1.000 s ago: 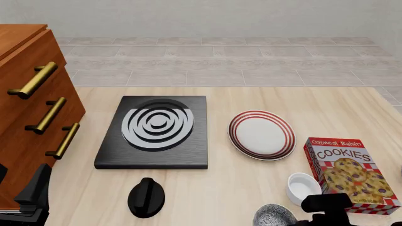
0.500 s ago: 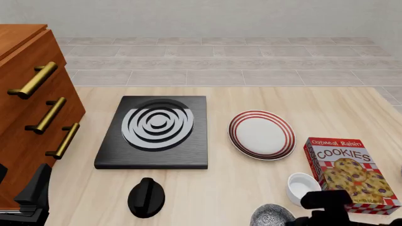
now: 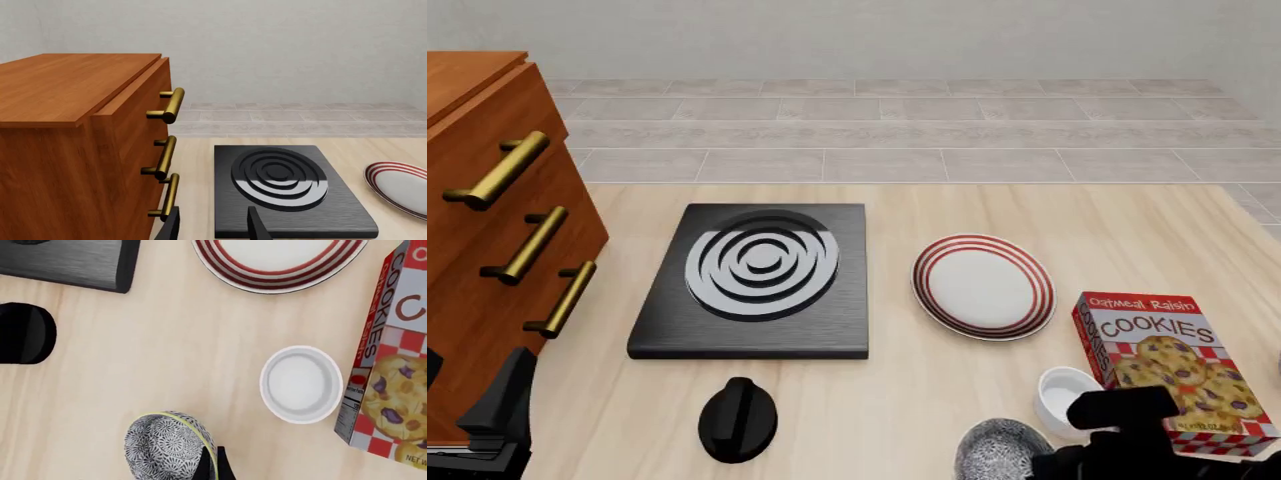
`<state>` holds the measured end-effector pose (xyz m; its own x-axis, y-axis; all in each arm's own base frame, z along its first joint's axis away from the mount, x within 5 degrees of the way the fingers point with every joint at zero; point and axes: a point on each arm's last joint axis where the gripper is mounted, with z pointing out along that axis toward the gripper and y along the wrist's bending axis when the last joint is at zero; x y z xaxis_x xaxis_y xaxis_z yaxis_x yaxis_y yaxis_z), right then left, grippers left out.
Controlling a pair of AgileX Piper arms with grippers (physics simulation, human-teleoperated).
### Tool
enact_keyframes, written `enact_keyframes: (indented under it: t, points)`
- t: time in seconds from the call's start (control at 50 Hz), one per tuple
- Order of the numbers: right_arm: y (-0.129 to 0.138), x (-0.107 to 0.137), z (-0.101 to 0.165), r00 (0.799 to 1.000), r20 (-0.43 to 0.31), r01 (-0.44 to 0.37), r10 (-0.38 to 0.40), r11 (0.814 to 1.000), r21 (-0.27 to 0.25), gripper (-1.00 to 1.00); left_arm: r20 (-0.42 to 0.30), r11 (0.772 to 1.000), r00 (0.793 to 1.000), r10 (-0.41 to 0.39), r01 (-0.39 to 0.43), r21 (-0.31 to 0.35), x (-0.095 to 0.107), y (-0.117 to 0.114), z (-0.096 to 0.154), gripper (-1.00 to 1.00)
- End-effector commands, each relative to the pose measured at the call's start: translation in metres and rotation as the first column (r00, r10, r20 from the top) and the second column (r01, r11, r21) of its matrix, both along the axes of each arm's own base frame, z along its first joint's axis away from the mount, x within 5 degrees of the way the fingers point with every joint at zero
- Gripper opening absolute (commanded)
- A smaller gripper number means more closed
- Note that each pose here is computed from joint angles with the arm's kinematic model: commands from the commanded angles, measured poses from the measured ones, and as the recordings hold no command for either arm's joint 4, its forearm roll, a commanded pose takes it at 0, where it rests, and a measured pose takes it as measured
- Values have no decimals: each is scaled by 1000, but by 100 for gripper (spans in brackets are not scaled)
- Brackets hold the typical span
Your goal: Pick the akita bowl next to the ramekin and place it on the plate.
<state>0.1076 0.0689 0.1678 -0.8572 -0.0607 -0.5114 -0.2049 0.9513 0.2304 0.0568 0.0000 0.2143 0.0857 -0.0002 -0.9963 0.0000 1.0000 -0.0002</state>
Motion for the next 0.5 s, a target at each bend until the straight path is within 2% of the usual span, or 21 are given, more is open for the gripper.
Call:
enact_keyframes:
  t: [0.02, 0.14, 0.24, 0.3, 0.44, 0.46, 0.5]
  points:
    - [4, 2, 7, 1000, 14, 5, -5, 1000, 30, -100, 0, 1000, 1000, 0, 0, 0, 0, 0, 0, 100]
    - [5, 5, 12, 999, 22, 32, -33, 998, 52, -100, 0, 1000, 1000, 0, 0, 0, 0, 0, 0, 100]
    - [6, 3, 17, 997, 17, 67, -69, 993, 96, -100, 0, 1000, 1000, 0, 0, 0, 0, 0, 0, 100]
    - [6, 4, 18, 997, 19, 74, -77, 992, 99, -100, 0, 1000, 1000, 0, 0, 0, 0, 0, 0, 100]
    - [6, 6, 20, 992, 8, 126, -128, 982, 139, -100, 0, 1000, 1000, 0, 0, 0, 0, 0, 0, 100]
    - [3, 6, 19, 987, 0, 160, -162, 976, 150, -100, 0, 1000, 1000, 0, 0, 0, 0, 0, 0, 100]
    - [6, 7, 21, 988, 3, 151, -153, 976, 155, -100, 0, 1000, 1000, 0, 0, 0, 0, 0, 0, 100]
